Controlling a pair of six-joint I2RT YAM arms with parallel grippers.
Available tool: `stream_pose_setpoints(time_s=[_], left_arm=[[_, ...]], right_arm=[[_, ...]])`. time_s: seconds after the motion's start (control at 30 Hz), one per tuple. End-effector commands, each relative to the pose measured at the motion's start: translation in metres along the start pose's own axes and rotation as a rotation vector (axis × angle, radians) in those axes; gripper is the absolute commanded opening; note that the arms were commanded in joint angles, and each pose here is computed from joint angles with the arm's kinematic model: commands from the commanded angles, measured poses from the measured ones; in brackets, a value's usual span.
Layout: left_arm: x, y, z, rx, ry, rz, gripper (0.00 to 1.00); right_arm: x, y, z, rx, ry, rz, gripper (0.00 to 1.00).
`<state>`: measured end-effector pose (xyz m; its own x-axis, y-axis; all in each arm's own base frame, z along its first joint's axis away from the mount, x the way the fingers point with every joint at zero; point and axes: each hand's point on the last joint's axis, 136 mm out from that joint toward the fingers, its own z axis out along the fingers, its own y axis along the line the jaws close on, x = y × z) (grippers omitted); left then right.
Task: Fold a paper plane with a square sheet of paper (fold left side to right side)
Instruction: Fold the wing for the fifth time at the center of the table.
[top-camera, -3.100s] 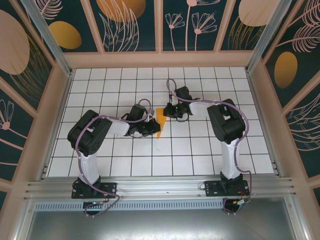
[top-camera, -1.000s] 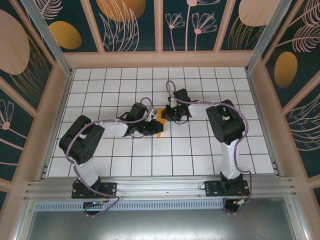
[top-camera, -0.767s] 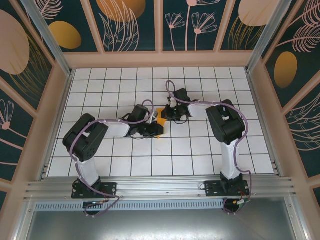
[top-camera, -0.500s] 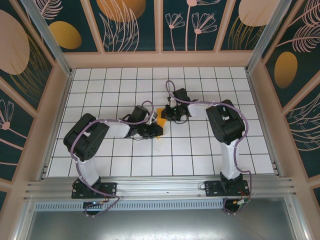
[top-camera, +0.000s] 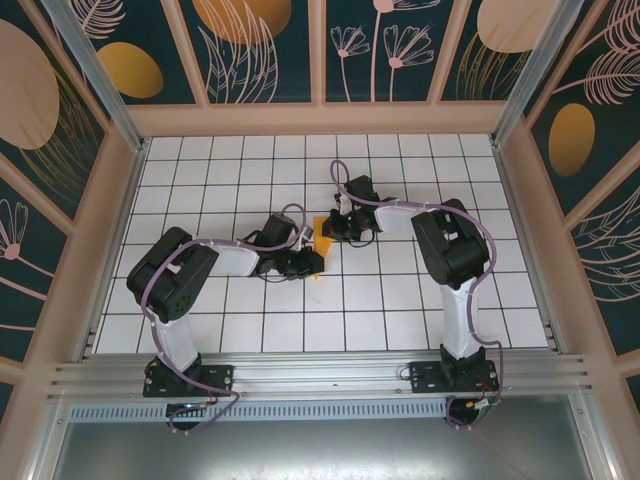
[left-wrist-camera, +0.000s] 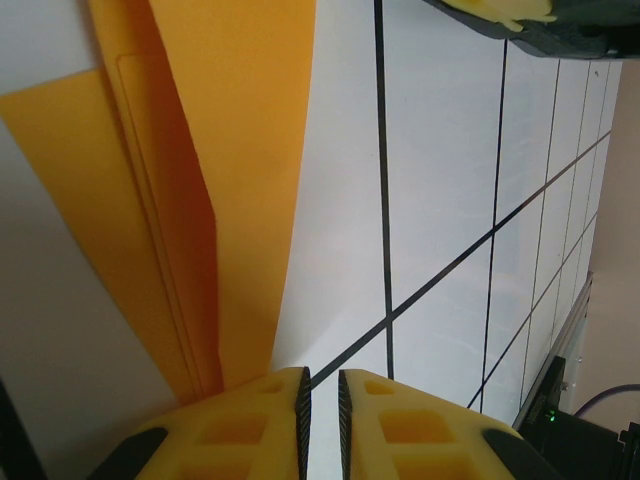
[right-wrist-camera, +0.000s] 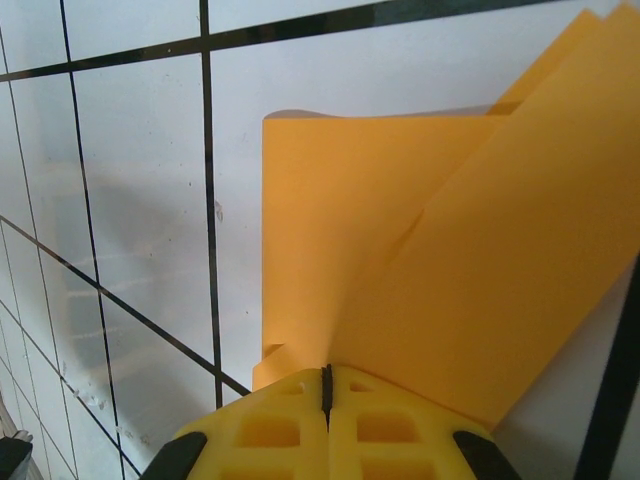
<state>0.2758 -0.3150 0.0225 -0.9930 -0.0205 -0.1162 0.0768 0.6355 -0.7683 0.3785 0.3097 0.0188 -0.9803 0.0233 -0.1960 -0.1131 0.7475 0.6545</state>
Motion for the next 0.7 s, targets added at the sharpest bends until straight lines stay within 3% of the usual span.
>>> stream_pose_setpoints(time_s=[0.0, 0.67], left_arm=[[0.016, 0.011, 0.001, -0.027, 0.041, -0.026, 0.20], [0.035, 0.011, 0.009, -0.014, 0.112, -0.015, 0.21]], right_arm=[[0.015, -0.040, 0.015, 0.133, 0.045, 0.037, 0.01], [0.014, -0.043, 0.016, 0.142, 0.049, 0.044, 0.01]])
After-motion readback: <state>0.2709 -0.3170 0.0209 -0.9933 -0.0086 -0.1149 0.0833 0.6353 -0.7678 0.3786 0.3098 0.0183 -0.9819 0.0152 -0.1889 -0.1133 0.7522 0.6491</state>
